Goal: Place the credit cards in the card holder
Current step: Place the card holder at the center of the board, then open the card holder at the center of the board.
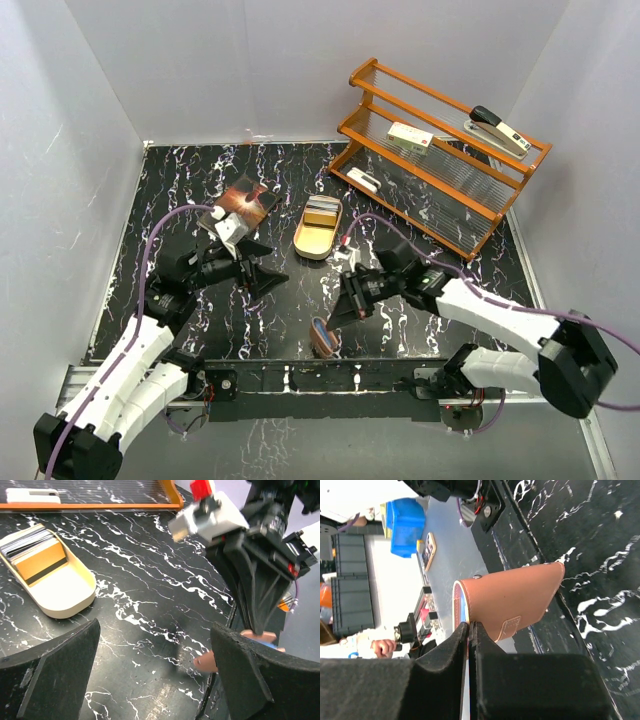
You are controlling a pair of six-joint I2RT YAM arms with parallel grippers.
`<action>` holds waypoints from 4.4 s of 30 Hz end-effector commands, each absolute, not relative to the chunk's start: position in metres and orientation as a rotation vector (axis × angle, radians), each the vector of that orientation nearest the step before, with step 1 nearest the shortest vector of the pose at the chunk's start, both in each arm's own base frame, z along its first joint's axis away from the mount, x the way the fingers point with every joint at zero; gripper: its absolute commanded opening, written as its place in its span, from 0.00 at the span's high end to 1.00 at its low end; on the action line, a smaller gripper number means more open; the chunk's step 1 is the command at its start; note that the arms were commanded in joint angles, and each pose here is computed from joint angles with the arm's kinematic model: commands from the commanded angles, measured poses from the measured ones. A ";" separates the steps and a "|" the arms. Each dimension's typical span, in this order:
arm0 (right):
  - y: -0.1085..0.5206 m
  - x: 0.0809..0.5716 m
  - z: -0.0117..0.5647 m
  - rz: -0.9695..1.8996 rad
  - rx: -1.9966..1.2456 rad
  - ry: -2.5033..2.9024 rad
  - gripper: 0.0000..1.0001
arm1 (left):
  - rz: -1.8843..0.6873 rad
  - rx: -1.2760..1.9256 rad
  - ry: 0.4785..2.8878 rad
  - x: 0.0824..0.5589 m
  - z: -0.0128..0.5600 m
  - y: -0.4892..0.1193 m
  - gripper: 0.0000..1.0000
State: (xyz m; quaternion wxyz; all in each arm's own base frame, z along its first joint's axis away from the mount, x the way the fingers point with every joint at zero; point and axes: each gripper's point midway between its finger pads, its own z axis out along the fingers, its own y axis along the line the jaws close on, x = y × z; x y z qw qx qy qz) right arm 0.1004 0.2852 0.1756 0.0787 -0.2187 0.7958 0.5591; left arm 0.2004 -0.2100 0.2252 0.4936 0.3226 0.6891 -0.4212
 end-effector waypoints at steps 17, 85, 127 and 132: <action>0.298 0.213 0.086 0.766 -0.787 2.605 0.96 | -0.813 0.373 1.790 0.237 0.226 -0.173 0.09; 0.303 0.202 0.039 0.314 -0.435 2.622 1.00 | -0.995 -0.277 2.501 0.219 0.101 -0.185 0.28; 0.366 0.188 0.150 1.135 -0.322 2.270 0.99 | -1.159 -0.220 2.587 0.208 0.083 -0.205 0.25; 0.340 0.193 0.126 0.978 -0.279 2.340 0.99 | -1.102 -0.227 2.632 0.206 0.072 -0.200 0.27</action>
